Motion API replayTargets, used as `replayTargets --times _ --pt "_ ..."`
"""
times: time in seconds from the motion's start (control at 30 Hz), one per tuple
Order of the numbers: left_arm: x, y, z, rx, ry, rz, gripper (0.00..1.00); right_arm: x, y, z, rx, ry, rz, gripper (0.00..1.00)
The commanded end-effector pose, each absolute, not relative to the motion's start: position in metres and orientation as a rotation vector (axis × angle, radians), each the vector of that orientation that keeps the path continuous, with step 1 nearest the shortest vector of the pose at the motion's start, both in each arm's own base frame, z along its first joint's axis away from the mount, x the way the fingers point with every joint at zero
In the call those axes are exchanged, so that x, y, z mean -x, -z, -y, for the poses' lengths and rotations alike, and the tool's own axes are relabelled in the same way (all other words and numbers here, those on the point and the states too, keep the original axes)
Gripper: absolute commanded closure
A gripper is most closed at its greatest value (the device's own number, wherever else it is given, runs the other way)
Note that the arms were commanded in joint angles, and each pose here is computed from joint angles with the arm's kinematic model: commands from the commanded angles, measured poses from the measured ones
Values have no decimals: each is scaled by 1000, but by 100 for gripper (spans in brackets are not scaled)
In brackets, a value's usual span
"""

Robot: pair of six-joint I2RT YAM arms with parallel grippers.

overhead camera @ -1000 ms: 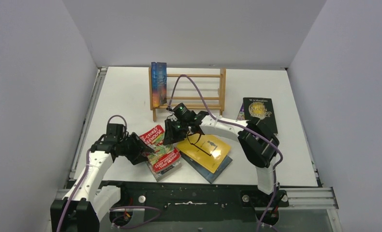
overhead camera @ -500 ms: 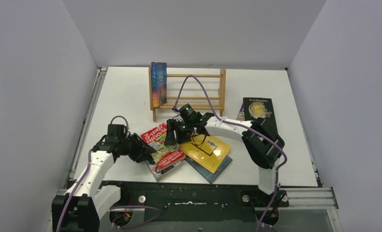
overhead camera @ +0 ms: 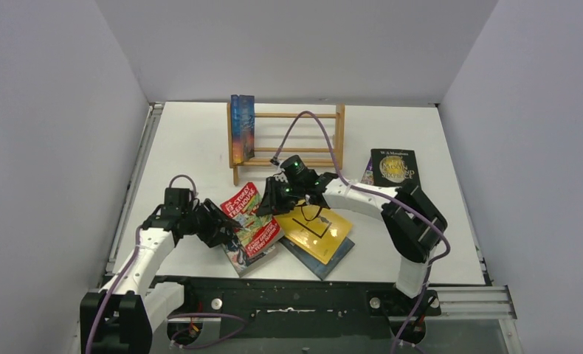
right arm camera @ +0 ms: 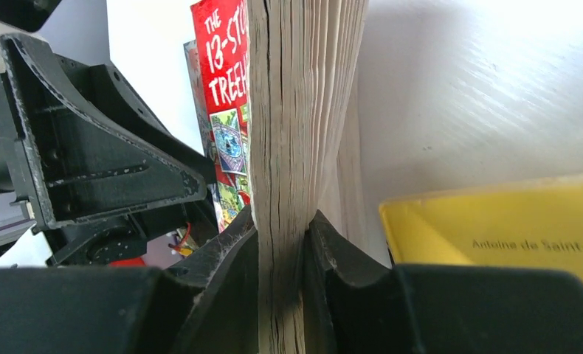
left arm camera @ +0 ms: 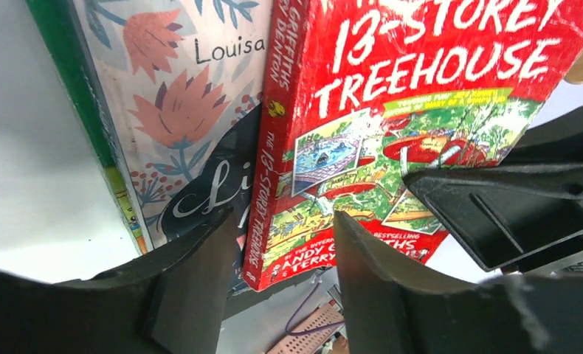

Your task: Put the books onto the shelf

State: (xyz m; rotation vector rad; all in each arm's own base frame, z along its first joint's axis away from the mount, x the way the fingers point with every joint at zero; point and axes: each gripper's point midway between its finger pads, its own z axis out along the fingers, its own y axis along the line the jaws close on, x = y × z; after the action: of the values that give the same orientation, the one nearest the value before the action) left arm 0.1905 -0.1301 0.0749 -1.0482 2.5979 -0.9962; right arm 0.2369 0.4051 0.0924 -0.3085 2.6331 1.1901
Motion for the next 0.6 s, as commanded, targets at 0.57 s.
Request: replayTargets --times 0.57 --pt "-243 -257 193 346 1718 -1942 23 -264 -287 -333 138 -1482 -2029 100"
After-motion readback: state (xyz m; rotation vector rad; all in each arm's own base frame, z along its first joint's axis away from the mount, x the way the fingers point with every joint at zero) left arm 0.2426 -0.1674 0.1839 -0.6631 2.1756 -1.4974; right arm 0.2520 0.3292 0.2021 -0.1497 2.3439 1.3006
